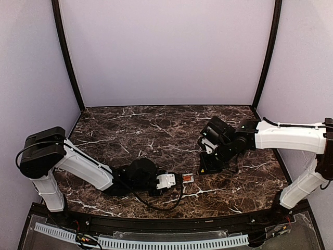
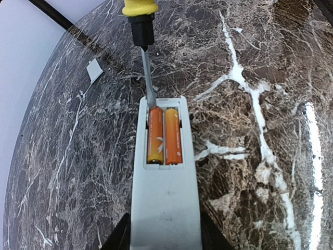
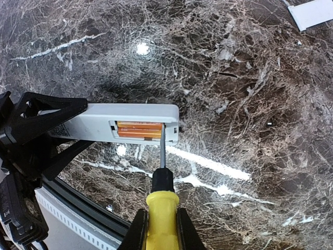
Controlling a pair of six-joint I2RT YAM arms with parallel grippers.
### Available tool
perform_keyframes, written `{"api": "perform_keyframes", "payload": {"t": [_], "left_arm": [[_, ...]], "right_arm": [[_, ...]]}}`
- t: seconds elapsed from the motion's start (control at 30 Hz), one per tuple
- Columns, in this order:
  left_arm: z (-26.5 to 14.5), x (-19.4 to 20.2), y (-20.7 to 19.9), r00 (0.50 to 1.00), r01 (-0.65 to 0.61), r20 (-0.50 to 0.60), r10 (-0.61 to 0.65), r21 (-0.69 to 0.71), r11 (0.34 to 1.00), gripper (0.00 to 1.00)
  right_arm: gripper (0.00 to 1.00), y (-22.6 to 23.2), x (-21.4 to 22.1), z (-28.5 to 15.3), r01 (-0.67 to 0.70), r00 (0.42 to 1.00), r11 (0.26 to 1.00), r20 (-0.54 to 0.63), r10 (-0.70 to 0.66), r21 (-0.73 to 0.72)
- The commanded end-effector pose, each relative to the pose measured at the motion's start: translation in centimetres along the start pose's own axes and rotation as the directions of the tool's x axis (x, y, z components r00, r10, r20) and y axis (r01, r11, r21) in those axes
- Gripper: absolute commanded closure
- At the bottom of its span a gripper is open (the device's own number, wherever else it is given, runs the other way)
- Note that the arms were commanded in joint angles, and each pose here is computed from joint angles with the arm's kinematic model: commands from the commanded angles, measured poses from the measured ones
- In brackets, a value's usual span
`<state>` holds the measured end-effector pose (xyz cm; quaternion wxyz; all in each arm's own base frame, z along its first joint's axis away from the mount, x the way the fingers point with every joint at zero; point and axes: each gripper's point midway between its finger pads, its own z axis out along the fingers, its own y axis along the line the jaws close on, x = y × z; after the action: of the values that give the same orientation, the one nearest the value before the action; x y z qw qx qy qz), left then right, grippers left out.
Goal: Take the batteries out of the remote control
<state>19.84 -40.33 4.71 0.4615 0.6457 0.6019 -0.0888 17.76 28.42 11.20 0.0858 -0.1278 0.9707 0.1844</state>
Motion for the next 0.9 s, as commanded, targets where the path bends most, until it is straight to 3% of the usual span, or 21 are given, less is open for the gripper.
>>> {"api": "perform_keyframes", "payload": {"t": [0.0,0.87], "left_arm": [[0.1,-0.9,0.3,1.000,0.000,0.012,0.000,-0.009,1.000,1.00],[0.4,-0.9,0.0,1.000,-0.011,0.000,0.011,0.001,1.000,1.00]], "right_arm": [[1.00,-0.1,-0.1,0.2,0.006,1.000,1.000,0.008,-0.007,0.017],[1.00,-0.1,0.2,1.2,0.010,1.000,0.999,-0.005,-0.010,0.036]]}}
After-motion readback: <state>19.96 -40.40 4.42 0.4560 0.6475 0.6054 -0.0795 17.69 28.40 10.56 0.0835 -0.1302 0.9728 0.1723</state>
